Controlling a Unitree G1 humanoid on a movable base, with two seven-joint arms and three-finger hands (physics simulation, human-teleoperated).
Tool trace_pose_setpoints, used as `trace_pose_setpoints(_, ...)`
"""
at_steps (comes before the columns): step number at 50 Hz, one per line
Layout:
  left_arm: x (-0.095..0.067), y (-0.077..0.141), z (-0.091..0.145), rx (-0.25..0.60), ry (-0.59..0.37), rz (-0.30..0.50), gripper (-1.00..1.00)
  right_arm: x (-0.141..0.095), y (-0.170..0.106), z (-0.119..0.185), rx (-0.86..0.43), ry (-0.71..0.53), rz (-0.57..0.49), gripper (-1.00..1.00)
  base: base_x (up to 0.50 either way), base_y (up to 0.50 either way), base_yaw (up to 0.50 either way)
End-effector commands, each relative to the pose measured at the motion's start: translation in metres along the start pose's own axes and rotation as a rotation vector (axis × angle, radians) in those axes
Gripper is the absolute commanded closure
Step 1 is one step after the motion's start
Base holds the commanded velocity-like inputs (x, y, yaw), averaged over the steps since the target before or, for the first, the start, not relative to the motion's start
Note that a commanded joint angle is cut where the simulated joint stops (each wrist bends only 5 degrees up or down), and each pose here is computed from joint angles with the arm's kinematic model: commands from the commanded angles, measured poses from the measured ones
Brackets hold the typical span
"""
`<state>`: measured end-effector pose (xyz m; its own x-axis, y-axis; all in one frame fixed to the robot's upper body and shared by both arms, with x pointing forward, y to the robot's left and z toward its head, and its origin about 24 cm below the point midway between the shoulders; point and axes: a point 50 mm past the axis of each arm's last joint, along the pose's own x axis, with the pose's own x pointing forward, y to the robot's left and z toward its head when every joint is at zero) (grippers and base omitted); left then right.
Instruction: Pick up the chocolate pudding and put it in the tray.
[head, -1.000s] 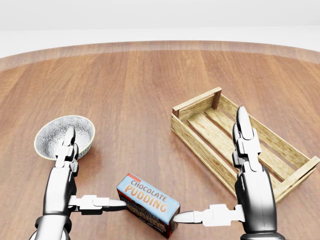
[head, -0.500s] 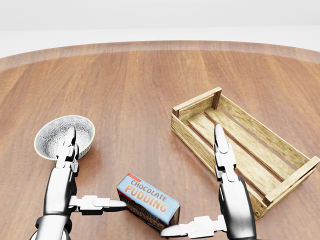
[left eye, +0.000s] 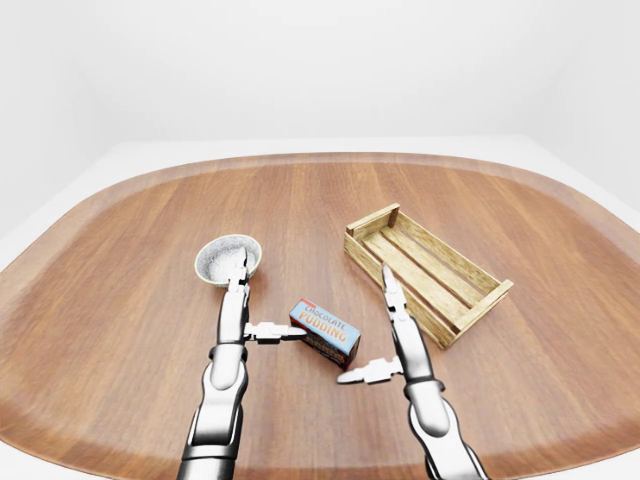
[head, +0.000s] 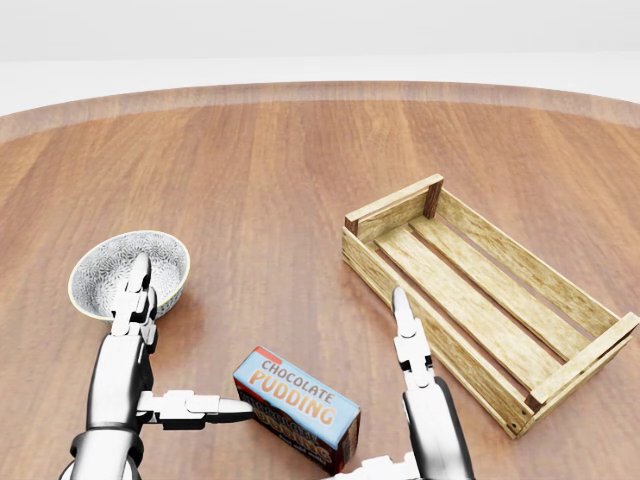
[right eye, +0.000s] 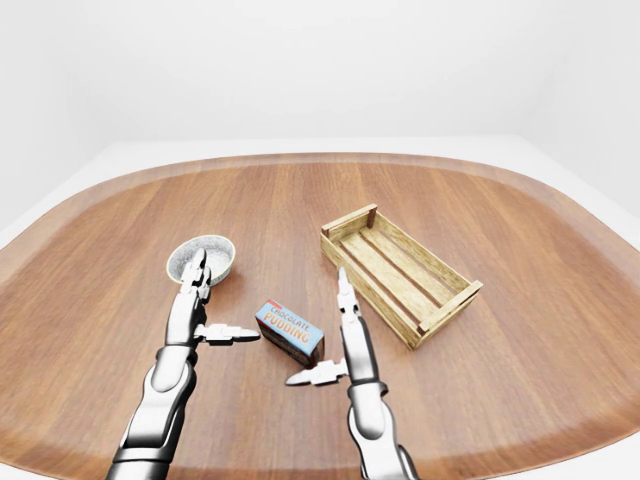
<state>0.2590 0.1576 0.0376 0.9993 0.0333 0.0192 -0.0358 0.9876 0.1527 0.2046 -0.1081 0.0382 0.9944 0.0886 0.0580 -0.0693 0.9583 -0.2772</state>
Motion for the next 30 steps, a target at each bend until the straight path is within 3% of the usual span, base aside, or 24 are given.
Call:
trace_pose_setpoints(1,0.000,0.000,0.000,-0.061,0.014,-0.018,-1.00,-0.001,0.008,-0.015,-0.027,0.059,0.022,-1.00,0.00,0.00,0.00)
trace_pose_setpoints(30,0.000,0.000,0.000,-0.058,0.012,-0.022,-1.00,-0.001,0.023,-0.049,-0.077,0.204,0.043,-1.00,0.00,0.00,0.00)
